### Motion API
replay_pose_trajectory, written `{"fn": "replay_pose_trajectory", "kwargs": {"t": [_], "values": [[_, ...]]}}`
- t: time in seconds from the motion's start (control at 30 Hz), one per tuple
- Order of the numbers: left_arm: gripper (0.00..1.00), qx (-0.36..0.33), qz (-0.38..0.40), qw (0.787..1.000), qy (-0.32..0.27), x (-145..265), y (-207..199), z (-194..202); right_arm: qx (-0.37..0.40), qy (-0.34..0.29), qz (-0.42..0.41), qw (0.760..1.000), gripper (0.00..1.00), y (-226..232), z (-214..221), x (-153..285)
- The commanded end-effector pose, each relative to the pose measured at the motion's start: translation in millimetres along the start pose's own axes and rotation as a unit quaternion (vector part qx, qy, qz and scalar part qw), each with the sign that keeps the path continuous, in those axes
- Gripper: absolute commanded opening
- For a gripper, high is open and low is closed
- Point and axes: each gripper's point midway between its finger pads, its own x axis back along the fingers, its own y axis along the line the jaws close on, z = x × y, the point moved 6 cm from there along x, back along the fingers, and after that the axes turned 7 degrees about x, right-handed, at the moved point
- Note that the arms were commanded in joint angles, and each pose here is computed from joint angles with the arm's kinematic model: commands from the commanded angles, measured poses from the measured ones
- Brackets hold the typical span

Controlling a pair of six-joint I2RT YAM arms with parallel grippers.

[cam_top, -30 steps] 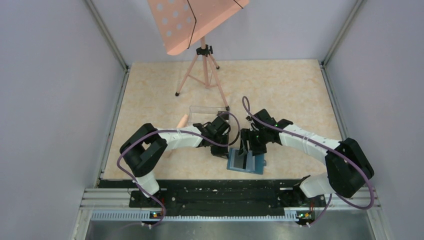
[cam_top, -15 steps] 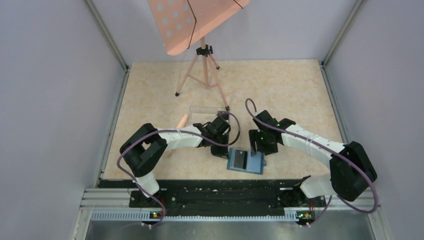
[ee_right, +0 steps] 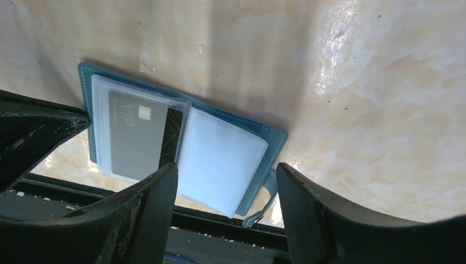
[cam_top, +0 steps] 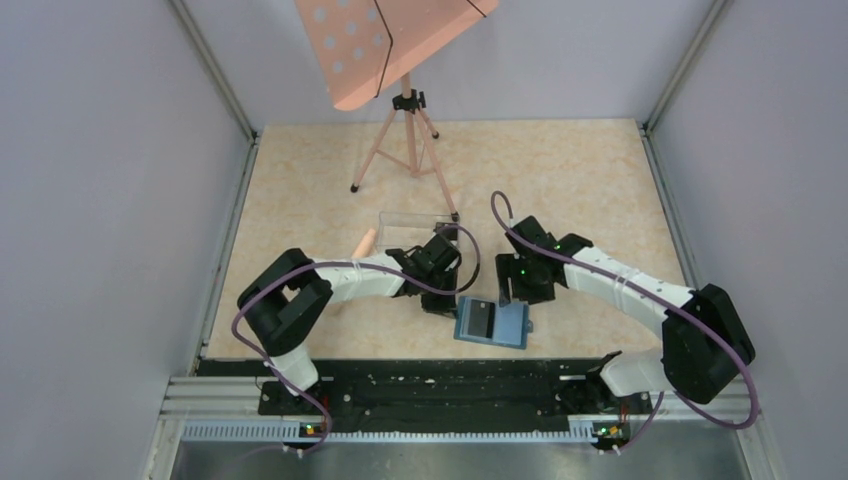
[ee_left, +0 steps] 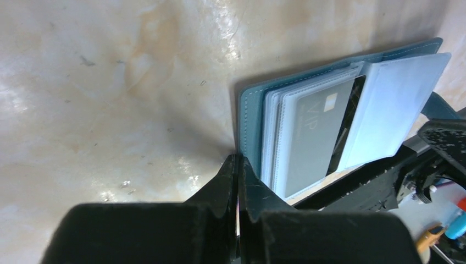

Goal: Put the credit cards into the card holder
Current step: Close the card holder at the center of the board.

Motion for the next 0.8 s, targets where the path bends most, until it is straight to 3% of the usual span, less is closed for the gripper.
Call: {"fn": "replay_pose_trajectory", "kwargs": {"t": [0.0,0.1,0.23,0.33,0.57,0.77], "values": [[0.05,-0.008,-0.033,0.998,-0.049,10,14,-1,0.01,-0.043,-0.016,0.999,0.68,9,-19,16],[0.29,-0.013,-0.012,0.996,-0.085,24,7,-8,-0.004,-0.034,-0.031,0.999,0.69,8,-20,14],[0.51,-0.005,0.023,0.994,-0.109,35,1,-14,-0.049,-0.017,-0.047,0.998,0.7,-5,-12,12],[0.57,0.014,0.07,0.993,-0.092,30,3,-12,-0.072,-0.01,-0.053,0.996,0.69,-14,-2,11],[0.6,0.055,0.147,0.987,-0.039,13,4,-8,-0.075,-0.006,-0.07,0.995,0.64,-14,9,14],[0.6,0.066,0.151,0.986,-0.011,2,3,-8,-0.04,-0.046,-0.139,0.988,0.43,1,-3,30]]}}
